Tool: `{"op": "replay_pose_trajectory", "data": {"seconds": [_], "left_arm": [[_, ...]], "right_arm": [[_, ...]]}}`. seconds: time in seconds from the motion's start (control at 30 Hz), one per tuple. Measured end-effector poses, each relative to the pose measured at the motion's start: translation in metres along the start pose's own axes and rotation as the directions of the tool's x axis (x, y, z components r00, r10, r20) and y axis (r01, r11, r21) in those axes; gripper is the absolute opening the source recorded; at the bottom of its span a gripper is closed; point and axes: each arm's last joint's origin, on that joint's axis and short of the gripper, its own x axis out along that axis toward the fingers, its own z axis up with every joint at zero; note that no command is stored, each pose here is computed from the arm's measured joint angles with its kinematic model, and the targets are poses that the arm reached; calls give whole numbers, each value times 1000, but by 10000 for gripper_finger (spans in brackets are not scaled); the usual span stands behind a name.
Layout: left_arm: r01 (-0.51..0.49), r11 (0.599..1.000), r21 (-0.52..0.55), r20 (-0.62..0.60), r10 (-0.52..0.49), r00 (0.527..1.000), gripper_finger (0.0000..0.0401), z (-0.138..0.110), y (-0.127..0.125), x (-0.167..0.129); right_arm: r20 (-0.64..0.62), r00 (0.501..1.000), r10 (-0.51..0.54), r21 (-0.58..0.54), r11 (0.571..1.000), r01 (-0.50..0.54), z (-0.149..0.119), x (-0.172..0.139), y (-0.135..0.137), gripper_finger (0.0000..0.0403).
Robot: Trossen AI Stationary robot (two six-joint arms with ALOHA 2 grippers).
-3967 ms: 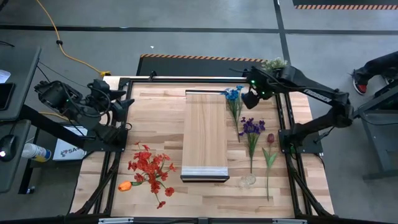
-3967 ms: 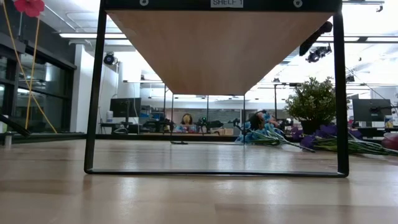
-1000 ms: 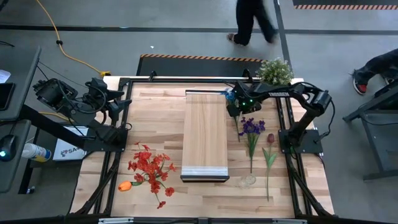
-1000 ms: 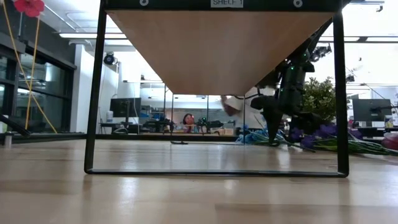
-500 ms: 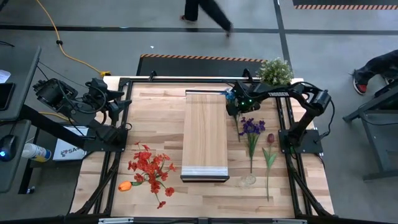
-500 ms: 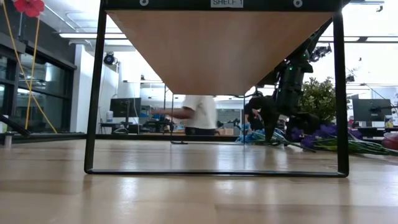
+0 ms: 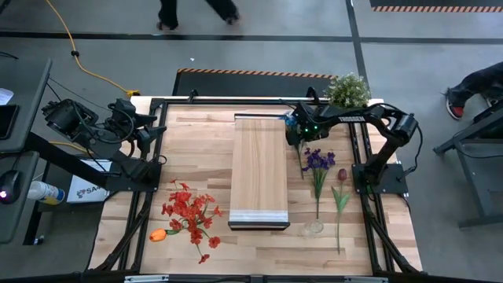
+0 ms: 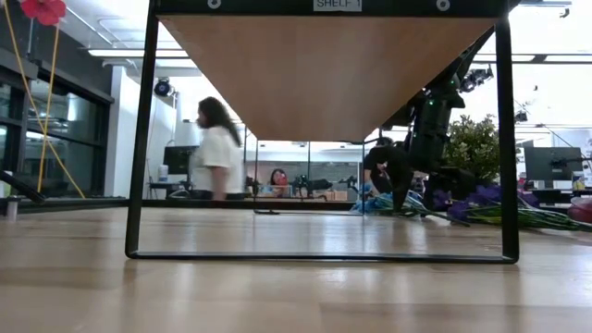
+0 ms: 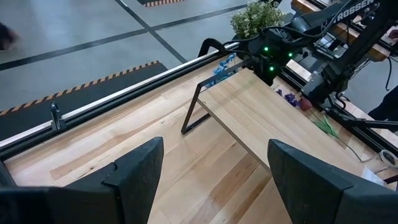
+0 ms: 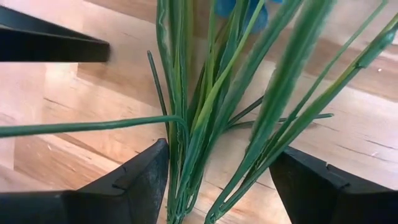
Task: Pick and place flowers into a vace then onto a shelf
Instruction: Put the blue flowers into the right transparent vase
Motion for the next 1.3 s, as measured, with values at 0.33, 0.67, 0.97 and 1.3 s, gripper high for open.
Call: {"op": "replay_pose_trajectory", "data": {"seconds": [0.33, 0.67, 0.97, 1.3], "left_arm": [[0, 1000, 0, 0, 0, 1000, 321, 0, 0, 0], [0, 1000, 3, 0, 0, 1000, 321, 0, 0, 0], [0, 1000, 6, 0, 0, 1000, 321, 0, 0, 0], [0, 1000, 6, 0, 0, 1000, 321, 0, 0, 0]], "right_arm": [[-1, 999, -36, 3, 999, 36, -1, 0, -2, 240], [-2, 999, -43, 57, 997, 43, -2, 0, -3, 192], [-1, 1000, -21, 100, 995, 21, -1, 0, -2, 124], [7, 996, 93, 142, 985, -93, 3, 1, 5, 50]]}}
